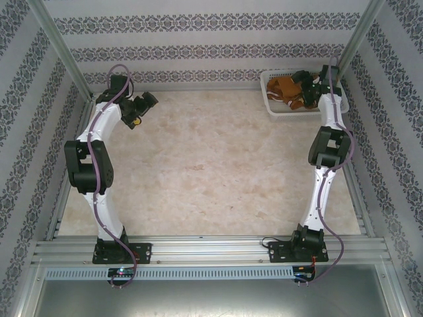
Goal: Roll up the long pants
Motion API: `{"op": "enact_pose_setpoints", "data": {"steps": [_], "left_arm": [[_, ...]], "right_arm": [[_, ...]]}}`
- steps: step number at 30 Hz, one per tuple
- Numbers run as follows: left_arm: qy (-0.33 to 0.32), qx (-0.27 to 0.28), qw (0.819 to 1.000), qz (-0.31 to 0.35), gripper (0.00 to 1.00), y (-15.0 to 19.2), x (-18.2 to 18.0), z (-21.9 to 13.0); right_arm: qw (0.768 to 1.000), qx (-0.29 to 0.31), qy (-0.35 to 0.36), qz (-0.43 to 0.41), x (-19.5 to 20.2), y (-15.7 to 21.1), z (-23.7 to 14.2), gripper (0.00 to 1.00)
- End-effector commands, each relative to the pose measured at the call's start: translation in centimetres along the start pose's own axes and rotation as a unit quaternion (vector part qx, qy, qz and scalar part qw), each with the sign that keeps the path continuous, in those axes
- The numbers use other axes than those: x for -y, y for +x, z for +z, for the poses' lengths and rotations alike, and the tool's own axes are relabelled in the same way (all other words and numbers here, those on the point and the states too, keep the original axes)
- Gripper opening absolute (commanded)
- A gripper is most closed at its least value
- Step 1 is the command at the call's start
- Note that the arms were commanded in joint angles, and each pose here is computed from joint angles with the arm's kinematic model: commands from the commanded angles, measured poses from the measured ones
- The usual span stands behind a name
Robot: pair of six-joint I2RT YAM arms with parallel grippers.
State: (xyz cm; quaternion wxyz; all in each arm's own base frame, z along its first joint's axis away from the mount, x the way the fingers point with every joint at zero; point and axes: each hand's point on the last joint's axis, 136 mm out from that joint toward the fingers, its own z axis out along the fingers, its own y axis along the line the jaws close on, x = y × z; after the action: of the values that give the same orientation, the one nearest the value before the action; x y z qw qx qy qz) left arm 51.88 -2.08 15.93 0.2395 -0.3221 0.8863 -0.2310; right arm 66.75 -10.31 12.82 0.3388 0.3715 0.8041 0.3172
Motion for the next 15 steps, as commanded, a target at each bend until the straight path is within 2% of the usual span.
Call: {"op": "enact_pose_setpoints", "data": {"steps": [1, 5, 11, 13, 15], "left_arm": [[0.013, 0.008, 1.0, 0.017, 1.0, -1.0, 0.9, -1.2], [0.037, 0.015, 0.998, 0.038, 1.0, -1.1, 2.0, -2.3], [0.072, 0.022, 0.995, 0.063, 1.0, -1.1, 4.1, -5.2], [0.081, 0.027, 0.994, 0.074, 1.0, -0.9, 4.7, -6.4], [0.062, 0.066, 0.991, 0.1, 1.0, -1.1, 3.9, -8.2]], "right_arm": [[0.997, 0.023, 0.046, -0.053, -1.2, -0.4, -3.1, 0.98], [0.992, 0.042, 0.071, -0.093, -3.6, -0.5, -7.9, 0.98], [0.982, 0.08, 0.072, -0.156, -8.5, -1.2, -15.8, 0.98], [0.978, 0.084, 0.072, -0.175, -9.7, -0.6, -18.0, 0.98], [0.974, 0.075, 0.082, -0.197, -9.6, 1.4, -19.7, 0.98]]}}
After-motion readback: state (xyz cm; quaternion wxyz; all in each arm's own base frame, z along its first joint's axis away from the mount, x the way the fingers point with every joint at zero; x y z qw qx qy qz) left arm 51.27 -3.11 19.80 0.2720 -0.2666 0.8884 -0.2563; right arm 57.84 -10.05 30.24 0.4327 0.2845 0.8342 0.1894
